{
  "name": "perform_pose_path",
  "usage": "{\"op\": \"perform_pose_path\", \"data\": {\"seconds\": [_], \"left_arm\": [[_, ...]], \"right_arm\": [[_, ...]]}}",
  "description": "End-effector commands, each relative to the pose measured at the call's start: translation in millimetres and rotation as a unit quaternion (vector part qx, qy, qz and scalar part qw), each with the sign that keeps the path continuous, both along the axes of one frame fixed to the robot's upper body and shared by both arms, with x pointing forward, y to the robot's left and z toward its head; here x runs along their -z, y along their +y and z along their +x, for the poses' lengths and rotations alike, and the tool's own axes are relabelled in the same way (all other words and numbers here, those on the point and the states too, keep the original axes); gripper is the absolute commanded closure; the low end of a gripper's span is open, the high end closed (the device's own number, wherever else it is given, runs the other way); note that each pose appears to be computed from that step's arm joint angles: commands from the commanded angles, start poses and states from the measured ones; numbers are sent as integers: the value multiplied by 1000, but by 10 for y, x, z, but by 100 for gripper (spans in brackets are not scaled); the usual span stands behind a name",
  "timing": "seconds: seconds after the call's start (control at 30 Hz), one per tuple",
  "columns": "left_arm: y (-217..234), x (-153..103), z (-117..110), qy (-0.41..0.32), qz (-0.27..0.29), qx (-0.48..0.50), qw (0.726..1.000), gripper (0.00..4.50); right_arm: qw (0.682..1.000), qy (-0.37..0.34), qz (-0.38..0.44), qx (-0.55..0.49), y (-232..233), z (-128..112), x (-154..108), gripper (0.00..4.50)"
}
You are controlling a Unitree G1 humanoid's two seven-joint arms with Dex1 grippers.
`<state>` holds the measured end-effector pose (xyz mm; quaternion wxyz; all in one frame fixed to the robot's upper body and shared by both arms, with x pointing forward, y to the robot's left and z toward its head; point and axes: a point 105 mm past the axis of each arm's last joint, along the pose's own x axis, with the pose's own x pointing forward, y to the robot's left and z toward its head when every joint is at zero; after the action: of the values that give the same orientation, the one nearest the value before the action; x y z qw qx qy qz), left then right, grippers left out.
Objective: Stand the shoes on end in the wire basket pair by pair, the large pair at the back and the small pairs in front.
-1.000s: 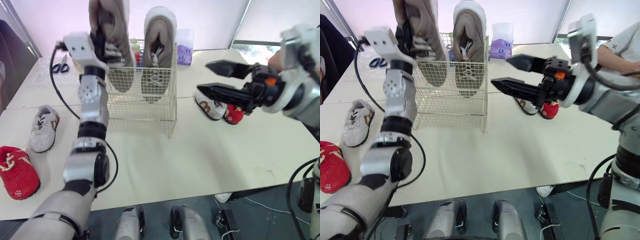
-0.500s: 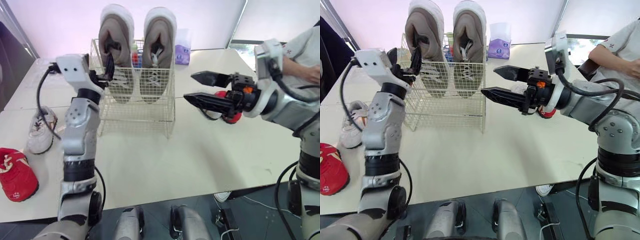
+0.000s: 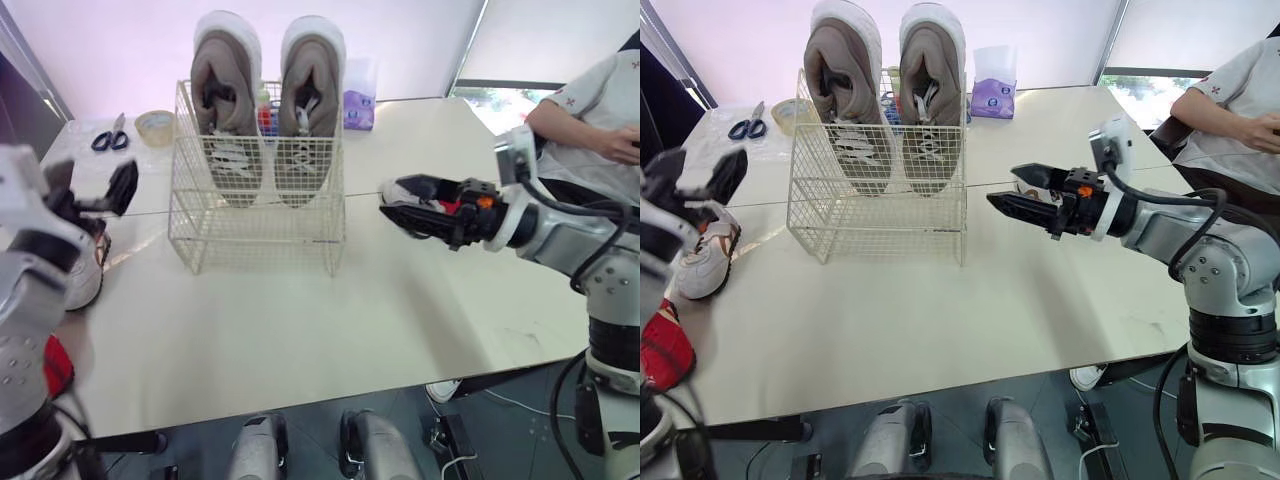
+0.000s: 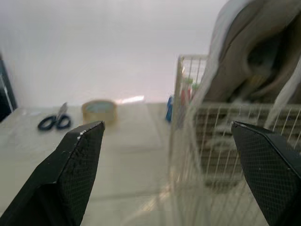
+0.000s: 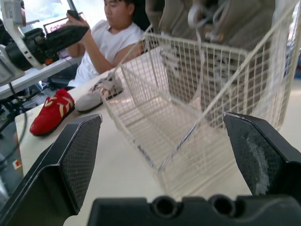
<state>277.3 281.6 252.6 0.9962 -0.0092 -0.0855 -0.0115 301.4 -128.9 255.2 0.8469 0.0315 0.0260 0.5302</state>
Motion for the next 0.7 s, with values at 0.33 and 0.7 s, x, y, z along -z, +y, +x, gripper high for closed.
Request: {"op": "perform_pose_path", "data": {"seconds": [0.33,0.7], "left_arm": [[-141,185,-78,67,60,154,984,3],[-862,124,-617,143,155,404,890,3]], "right_arm": [[978,-111,-161,-75,121,-187,-138,0],[900,-127,-322,-264,844,-105,86,0]]}}
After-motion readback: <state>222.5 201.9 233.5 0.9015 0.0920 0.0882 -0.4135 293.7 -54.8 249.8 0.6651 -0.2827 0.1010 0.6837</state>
